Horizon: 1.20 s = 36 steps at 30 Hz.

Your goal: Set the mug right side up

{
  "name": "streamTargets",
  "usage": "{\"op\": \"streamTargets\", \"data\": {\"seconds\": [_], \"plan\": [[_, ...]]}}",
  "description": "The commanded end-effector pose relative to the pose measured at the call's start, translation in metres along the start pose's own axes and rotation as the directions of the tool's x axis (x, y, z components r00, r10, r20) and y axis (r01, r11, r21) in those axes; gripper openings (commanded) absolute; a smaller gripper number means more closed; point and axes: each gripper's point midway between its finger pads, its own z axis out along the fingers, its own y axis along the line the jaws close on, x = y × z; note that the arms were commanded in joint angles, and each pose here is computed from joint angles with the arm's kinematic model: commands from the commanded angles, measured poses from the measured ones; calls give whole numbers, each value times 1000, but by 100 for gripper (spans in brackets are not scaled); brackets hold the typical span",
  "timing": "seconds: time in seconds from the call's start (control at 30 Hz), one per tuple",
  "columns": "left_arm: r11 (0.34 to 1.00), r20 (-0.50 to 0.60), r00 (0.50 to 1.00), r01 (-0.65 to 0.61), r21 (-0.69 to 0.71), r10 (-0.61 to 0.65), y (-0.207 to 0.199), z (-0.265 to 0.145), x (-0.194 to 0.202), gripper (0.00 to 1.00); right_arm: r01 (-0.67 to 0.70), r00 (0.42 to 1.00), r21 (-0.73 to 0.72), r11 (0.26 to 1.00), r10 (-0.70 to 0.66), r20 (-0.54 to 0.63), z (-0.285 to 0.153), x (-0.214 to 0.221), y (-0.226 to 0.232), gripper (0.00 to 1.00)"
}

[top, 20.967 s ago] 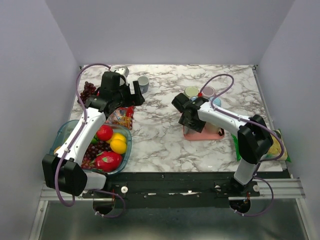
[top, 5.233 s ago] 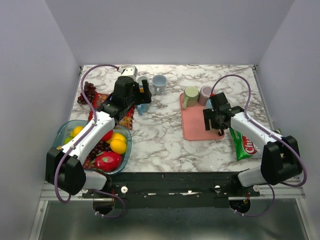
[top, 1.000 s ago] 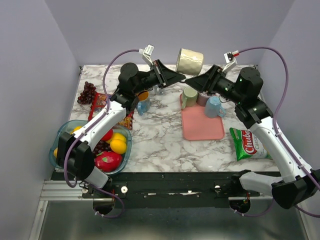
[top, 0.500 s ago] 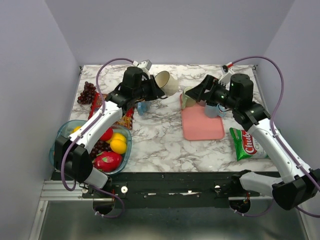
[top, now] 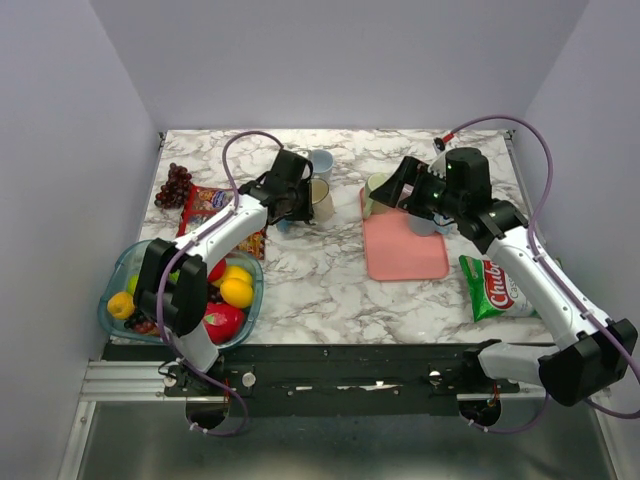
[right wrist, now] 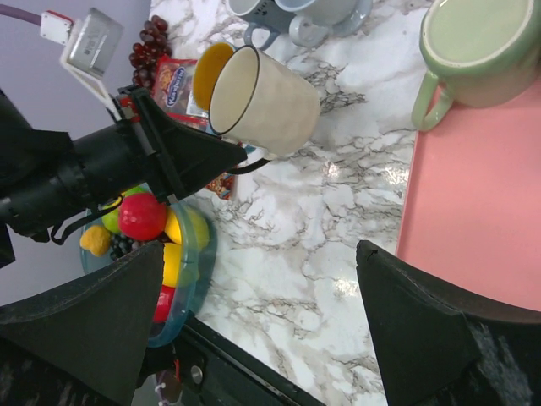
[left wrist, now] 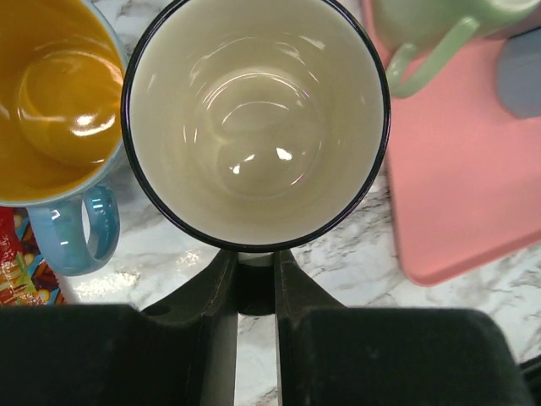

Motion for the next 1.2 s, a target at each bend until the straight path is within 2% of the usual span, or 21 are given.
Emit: {"op": "streamTargets", "data": {"seconds": [0.0, 0.3, 0.53, 0.73, 0.8, 0.83, 0.9, 0.93, 1.03, 1.17], "plan": [[998, 81, 996, -29, -54, 33, -4, 7, -24, 0, 15, 1000, 25, 1000, -14, -19, 0, 2, -3, 100], [982, 76, 996, -37, -188, 52, 17, 38, -5, 0, 0, 998, 33, 999, 2, -57, 6, 14, -11, 100], [976, 82, 993, -66, -206, 85, 21, 54, 7, 0, -10, 998, 53, 999, 13, -67, 8, 20, -17, 100], [969, 41, 996, -73, -238, 85, 31, 68, 20, 1, -16, 997, 112, 994, 24, -71, 12, 24, -31, 100], [970, 39, 996, -75, -230, 86, 31, 69, 23, 10, -20, 996, 153, 988, 34, -88, 14, 30, -41, 100], [970, 40, 996, -73, -232, 84, 31, 70, 23, 22, -19, 996, 184, 983, 35, -82, 14, 30, -47, 100], [970, 36, 996, -72, -231, 82, 32, 69, 26, 29, -20, 995, 219, 975, 41, -93, 16, 33, -55, 100], [971, 37, 996, -68, -231, 78, 32, 69, 27, 37, -16, 994, 244, 970, 42, -102, 19, 36, -61, 100], [974, 48, 996, -59, -219, 72, 31, 65, 27, 55, -19, 993, 295, 955, 52, -105, 21, 37, -71, 99], [980, 83, 995, -39, -196, 56, 24, 54, 18, 67, -16, 994, 340, 940, 52, -96, 26, 36, -80, 98]]}}
